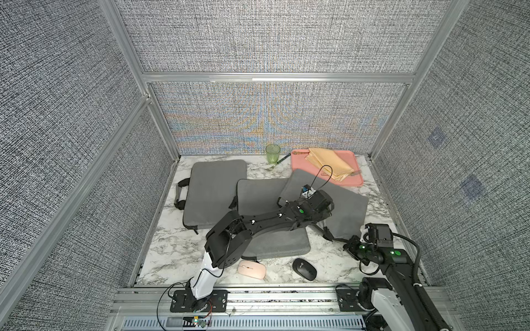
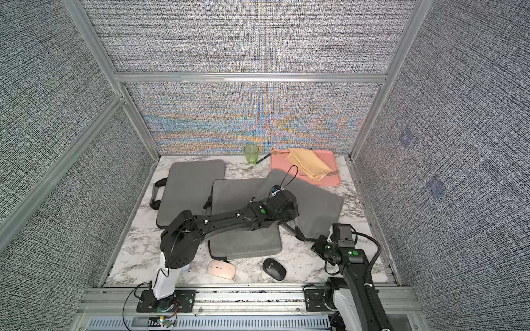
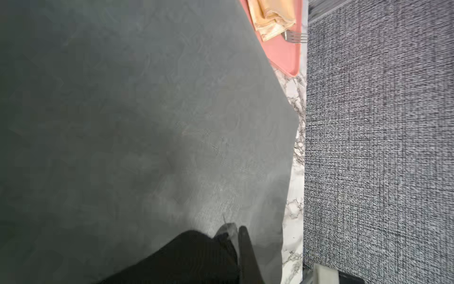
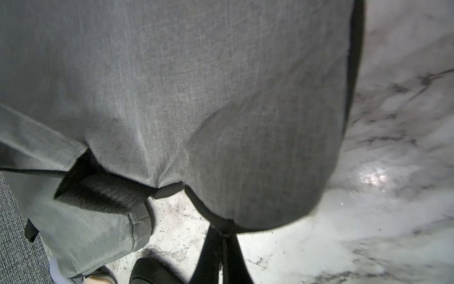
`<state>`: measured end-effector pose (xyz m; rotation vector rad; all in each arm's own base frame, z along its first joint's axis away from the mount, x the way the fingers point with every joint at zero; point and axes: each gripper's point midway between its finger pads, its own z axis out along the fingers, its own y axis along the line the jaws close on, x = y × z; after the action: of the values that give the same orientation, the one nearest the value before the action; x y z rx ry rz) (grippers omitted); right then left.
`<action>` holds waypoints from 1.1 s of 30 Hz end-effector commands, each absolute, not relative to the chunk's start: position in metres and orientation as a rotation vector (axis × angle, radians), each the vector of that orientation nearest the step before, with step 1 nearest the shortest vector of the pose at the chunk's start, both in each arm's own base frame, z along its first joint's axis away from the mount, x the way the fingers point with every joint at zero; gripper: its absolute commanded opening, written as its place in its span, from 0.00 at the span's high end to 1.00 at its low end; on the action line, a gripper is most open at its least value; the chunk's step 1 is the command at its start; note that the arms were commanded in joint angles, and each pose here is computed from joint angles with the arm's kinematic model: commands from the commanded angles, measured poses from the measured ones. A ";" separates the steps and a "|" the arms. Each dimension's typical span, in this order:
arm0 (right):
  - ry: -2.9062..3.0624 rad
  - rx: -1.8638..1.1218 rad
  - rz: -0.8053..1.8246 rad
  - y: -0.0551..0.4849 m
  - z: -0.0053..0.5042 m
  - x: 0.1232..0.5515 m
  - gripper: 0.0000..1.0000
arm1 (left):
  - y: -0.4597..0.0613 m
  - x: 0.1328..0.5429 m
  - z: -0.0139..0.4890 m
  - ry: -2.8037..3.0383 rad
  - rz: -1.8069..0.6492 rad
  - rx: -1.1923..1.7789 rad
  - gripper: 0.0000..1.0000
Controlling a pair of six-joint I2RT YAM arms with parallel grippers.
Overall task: Put the mouse into the laptop bag
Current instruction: Unzip the zipper on the zippered laptop bag.
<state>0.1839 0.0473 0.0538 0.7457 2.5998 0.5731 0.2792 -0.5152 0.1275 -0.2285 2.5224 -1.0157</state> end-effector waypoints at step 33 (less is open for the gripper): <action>2.509 0.741 0.558 0.045 0.073 0.216 1.00 | -0.482 0.314 0.067 2.640 -0.836 -0.231 0.00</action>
<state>0.2120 0.0443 0.0661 0.7698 2.5247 0.5437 0.3075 -0.4977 0.0839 -0.2151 2.5946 -0.8808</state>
